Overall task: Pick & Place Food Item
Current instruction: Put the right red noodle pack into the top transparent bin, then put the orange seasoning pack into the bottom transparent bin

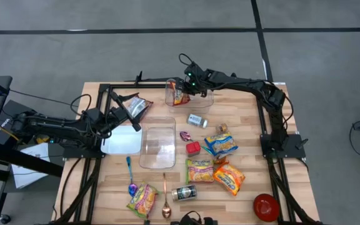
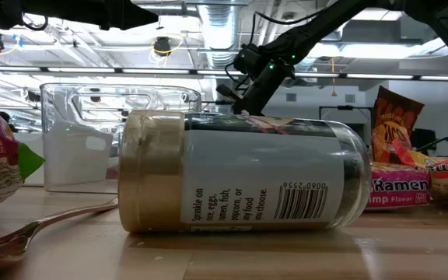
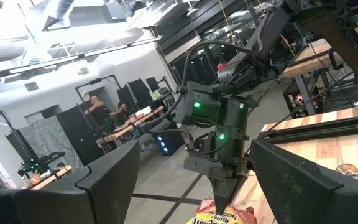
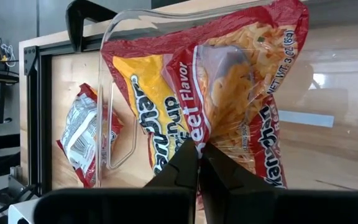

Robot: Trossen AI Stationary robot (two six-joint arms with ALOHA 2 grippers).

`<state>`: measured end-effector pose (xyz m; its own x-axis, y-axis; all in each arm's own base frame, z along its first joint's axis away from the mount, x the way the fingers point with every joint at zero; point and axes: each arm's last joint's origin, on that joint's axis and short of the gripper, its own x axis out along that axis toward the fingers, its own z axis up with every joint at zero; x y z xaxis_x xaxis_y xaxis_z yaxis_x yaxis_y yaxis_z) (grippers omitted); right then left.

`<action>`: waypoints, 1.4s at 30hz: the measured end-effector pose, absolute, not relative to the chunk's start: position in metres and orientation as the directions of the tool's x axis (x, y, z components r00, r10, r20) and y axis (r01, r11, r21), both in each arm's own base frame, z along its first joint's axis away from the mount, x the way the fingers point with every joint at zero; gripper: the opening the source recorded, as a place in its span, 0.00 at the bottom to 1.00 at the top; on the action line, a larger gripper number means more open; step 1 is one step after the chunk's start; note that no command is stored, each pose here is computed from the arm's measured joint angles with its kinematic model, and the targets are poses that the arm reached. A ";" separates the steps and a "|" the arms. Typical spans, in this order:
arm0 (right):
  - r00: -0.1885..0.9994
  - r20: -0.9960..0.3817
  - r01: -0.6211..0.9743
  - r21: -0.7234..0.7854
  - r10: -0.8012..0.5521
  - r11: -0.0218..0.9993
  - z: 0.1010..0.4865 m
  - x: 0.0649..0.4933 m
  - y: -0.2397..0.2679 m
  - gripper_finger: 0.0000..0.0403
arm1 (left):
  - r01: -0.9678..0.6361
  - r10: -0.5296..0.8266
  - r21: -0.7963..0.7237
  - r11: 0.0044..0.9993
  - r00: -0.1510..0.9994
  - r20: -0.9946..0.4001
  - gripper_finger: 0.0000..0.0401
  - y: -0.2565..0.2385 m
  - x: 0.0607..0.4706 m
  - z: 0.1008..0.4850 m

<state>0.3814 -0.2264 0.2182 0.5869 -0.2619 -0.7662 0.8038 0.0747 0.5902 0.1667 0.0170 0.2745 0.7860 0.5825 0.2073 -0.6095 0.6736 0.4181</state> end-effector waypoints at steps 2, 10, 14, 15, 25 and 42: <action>0.585 -0.766 0.805 0.589 -0.265 0.074 0.218 0.381 -0.226 0.00 | -0.609 0.582 0.418 0.674 0.786 0.207 0.74 0.017 0.167 0.275; 0.576 -0.767 0.811 0.581 -0.283 0.073 0.218 0.382 -0.225 0.00 | -0.608 0.581 0.418 0.675 0.787 0.207 0.74 0.017 0.167 0.275; 0.579 -0.769 0.809 0.582 -0.271 0.081 0.207 0.390 -0.223 0.00 | -0.600 0.572 0.419 0.681 0.794 0.207 0.74 0.015 0.167 0.275; 0.566 -0.783 0.820 0.568 -0.256 0.076 0.203 0.389 -0.222 0.00 | -0.598 0.570 0.420 0.682 0.795 0.207 0.74 0.014 0.167 0.275; 0.636 -0.741 0.771 0.619 -0.215 0.148 0.191 0.401 -0.224 0.10 | -0.592 0.566 0.427 0.684 0.799 0.201 0.74 0.014 0.167 0.274; 0.684 -0.697 0.727 0.626 -0.217 0.282 0.223 0.387 -0.230 0.45 | -0.591 0.566 0.432 0.681 0.799 0.202 0.74 0.014 0.167 0.274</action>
<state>0.3874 -0.2299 0.2234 0.6837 -0.2169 -0.6968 0.7272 0.2823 0.6257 0.1672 0.0136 0.2740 0.7995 0.5658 0.2016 -0.5910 0.6810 0.4324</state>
